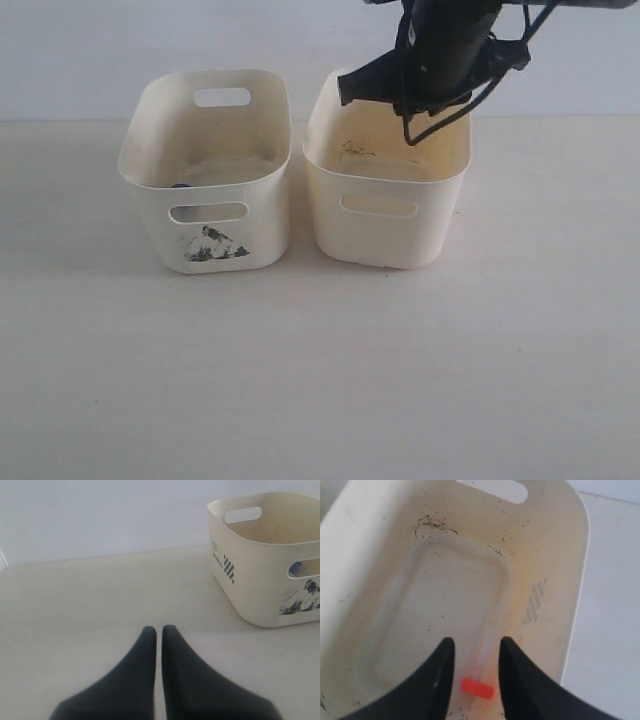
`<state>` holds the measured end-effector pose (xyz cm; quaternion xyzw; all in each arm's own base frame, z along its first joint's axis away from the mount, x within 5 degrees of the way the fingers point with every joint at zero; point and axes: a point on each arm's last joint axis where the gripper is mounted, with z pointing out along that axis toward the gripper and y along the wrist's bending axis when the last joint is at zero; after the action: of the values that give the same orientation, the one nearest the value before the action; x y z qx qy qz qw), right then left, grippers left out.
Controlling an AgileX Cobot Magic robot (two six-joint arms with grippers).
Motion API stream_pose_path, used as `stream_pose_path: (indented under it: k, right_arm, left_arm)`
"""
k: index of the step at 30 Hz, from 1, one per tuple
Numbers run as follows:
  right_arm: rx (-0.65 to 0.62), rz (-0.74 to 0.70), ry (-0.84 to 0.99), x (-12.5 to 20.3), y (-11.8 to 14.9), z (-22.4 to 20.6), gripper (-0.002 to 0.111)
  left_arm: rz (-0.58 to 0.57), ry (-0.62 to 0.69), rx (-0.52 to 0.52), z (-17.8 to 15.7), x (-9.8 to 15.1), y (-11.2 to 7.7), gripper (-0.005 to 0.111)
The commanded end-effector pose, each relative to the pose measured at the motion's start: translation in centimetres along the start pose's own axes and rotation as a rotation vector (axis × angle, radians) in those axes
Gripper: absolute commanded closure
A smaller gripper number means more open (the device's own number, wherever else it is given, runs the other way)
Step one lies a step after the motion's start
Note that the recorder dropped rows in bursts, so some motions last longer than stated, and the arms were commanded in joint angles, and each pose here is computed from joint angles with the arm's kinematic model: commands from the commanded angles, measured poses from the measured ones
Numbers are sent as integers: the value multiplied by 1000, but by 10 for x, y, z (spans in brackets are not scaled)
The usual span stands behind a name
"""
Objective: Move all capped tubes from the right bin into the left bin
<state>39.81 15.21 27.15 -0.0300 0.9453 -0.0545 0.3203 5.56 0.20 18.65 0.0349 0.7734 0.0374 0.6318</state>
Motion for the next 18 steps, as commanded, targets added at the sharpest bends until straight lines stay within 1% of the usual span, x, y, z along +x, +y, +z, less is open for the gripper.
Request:
stream_pose_path:
  k: [1, 4, 8, 13, 18]
  right_arm:
    - [2, 15, 8, -16, 3, 4, 63]
    - [-4, 43, 70, -13, 9, 18, 68]
    - [-39, 80, 179, -4, 18, 31, 69]
    - [-86, 105, 209, -1, 24, 33, 69]
    - [-106, 124, 229, 1, 26, 33, 69]
  left_arm:
    - [-18, -21, 1, -1, -3, 0, 102]
    - [-18, -21, 1, -1, -3, 0, 102]
    - [-18, -21, 1, -1, -3, 0, 102]
    - [-18, -21, 1, -1, -3, 0, 102]
    - [-18, -21, 1, -1, -3, 0, 102]
